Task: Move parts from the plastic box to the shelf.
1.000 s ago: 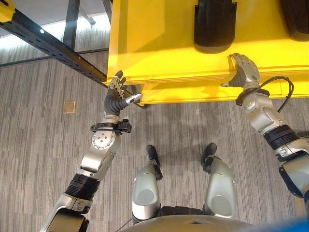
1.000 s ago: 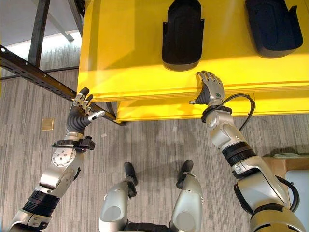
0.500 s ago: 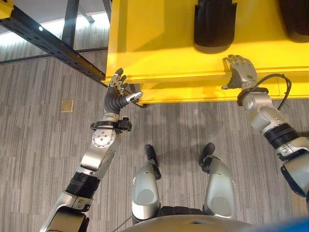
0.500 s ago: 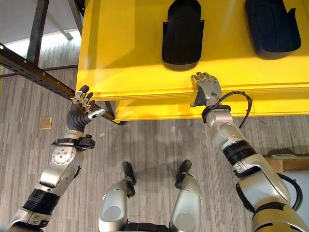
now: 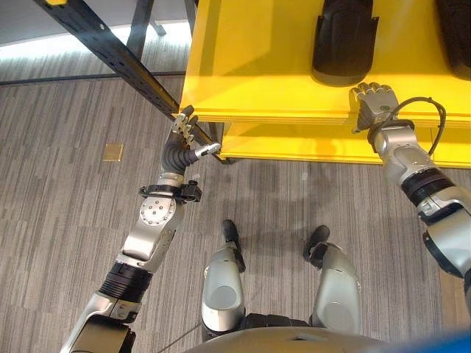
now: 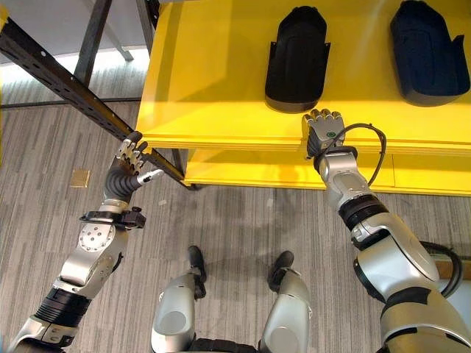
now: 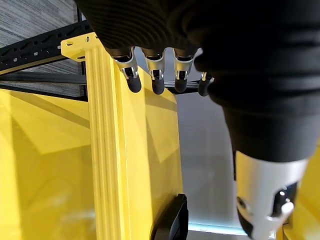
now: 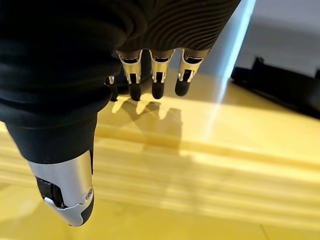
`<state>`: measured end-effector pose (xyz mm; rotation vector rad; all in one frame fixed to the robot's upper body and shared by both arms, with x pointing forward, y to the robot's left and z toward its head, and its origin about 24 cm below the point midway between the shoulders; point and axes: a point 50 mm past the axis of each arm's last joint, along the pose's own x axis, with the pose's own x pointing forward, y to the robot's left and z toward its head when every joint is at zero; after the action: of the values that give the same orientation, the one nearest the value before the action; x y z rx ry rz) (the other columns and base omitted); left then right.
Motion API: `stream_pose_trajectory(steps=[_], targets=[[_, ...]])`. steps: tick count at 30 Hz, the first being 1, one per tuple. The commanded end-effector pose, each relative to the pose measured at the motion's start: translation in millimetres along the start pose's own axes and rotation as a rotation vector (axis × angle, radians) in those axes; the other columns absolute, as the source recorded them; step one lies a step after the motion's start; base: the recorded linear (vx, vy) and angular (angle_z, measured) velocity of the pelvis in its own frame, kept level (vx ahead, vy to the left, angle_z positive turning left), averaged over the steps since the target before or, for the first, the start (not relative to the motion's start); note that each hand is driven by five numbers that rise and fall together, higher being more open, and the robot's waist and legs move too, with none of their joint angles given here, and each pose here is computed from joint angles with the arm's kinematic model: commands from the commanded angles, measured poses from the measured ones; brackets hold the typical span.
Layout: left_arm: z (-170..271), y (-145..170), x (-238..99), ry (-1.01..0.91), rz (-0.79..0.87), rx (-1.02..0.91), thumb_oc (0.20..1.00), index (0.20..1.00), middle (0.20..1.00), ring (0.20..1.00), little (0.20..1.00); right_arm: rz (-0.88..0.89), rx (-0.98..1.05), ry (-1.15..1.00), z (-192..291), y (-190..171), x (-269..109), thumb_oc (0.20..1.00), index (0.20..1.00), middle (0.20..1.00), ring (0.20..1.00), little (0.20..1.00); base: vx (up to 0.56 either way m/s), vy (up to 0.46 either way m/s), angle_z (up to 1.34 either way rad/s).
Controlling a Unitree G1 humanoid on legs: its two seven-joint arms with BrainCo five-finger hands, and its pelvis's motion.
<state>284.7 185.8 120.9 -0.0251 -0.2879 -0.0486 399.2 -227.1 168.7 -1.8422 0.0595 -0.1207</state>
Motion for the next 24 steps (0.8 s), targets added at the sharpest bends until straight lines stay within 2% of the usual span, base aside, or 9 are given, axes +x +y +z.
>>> stream_pose_trajectory(steps=[1,3,6,24], targets=[[21.1,-2.3,5.8,-0.113,-0.062,0.027,1.0,1.0,1.0,1.0,1.0,0.238,-0.058,-0.019,17.5,24.9,0.8,1.0,1.0,1.0,1.0,1.0,0.0,0.0,0.0],[21.3,-2.3,4.8,-0.114,-0.069,0.026,1.0,1.0,1.0,1.0,1.0,0.317,-0.062,-0.013,21.4,30.1,0.0,1.0,1.0,1.0,1.0,1.0,0.0,0.0,0.0],[21.2,-2.1,4.2,-0.108,-0.076,0.025,1.0,1.0,1.0,1.0,1.0,0.321,-0.058,-0.031,27.9,37.7,-2.6,1.0,1.0,1.0,1.0,1.0,0.0,0.0,0.0],[20.1,-10.8,4.5,-0.105,-0.102,0.019,1.0,1.0,1.0,1.0,1.0,0.189,0.144,0.217,-3.9,30.3,4.5,1.0,1.0,1.0,1.0,1.0,0.0,0.001,0.0]])
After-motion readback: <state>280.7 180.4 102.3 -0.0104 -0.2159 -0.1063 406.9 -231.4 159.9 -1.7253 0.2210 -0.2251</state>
